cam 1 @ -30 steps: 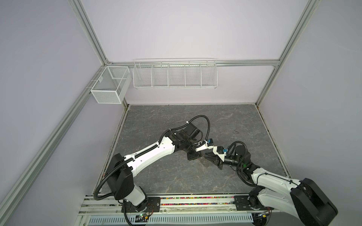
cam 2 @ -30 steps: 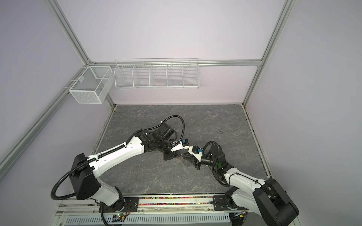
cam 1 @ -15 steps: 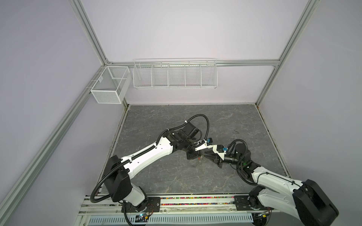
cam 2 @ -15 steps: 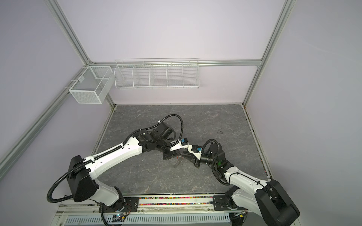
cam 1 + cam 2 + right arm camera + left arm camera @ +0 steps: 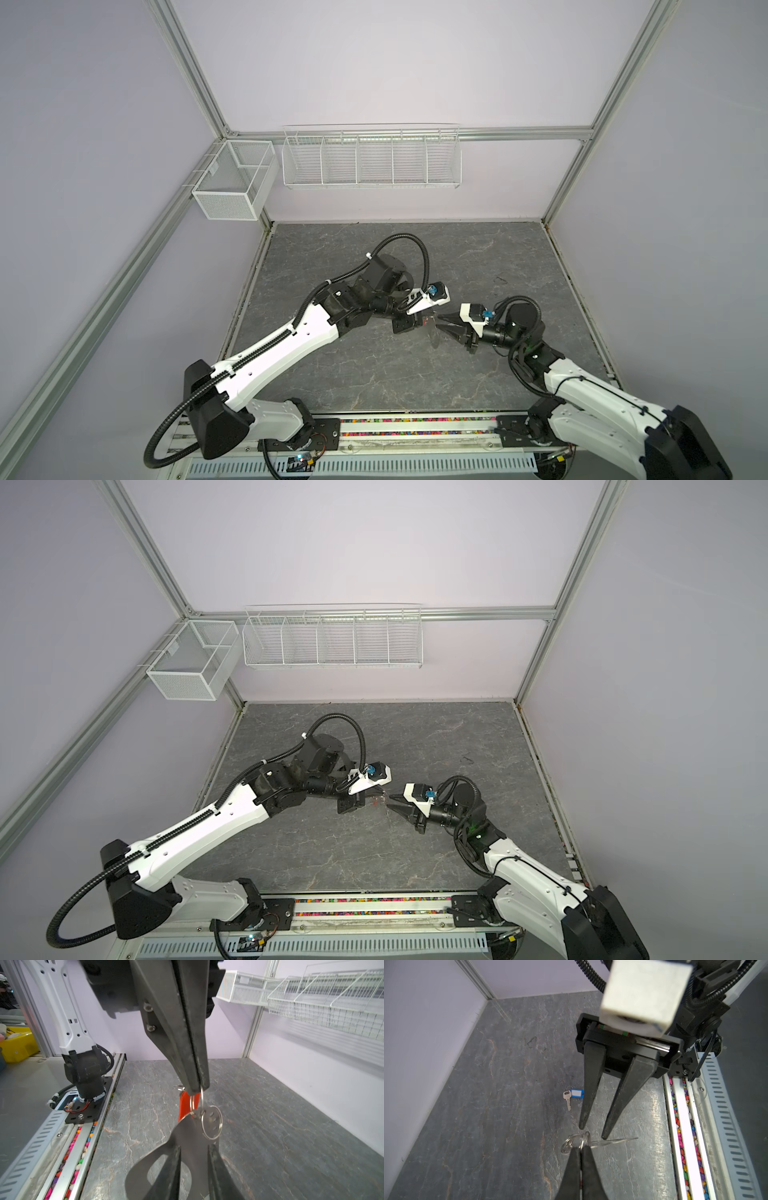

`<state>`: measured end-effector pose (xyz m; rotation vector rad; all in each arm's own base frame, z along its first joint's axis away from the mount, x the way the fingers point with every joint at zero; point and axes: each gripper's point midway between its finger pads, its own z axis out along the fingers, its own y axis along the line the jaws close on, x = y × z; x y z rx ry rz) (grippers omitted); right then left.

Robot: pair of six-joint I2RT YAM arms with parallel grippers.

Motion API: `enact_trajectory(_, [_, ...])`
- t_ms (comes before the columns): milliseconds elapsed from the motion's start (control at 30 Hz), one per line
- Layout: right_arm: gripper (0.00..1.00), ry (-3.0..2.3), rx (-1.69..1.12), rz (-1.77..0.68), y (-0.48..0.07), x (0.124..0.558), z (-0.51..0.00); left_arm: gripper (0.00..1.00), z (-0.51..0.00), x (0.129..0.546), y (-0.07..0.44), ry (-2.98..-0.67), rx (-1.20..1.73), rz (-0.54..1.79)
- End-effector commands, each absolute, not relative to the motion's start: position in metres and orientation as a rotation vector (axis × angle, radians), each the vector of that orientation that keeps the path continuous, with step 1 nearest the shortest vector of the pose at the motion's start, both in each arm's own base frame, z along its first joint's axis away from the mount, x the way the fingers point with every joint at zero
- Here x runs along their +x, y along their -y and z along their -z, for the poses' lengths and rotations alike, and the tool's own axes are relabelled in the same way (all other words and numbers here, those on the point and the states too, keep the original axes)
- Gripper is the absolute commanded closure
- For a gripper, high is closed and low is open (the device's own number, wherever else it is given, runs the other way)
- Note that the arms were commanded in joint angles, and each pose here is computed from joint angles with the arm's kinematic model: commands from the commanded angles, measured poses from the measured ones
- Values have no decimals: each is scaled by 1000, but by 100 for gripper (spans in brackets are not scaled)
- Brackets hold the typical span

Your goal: Put the keys on the keyring

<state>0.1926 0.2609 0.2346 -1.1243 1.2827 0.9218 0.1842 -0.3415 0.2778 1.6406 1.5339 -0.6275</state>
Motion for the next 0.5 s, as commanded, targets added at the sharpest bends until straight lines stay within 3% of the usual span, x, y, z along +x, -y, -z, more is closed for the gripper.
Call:
enact_trajectory(0, [74,-1275,-1180,-982,-262,181,-254,100,-296,179,343,-1419,1658,641])
enact_trajectory(233, [74,-1239,-1189,-991,-260,177,-287,100,-314,176,339,-1351,1695,596])
enact_trajectory(467, [76,-1272,-1193,-1034,-263,179,-288,100,-330,176,340,-1299,1679,591])
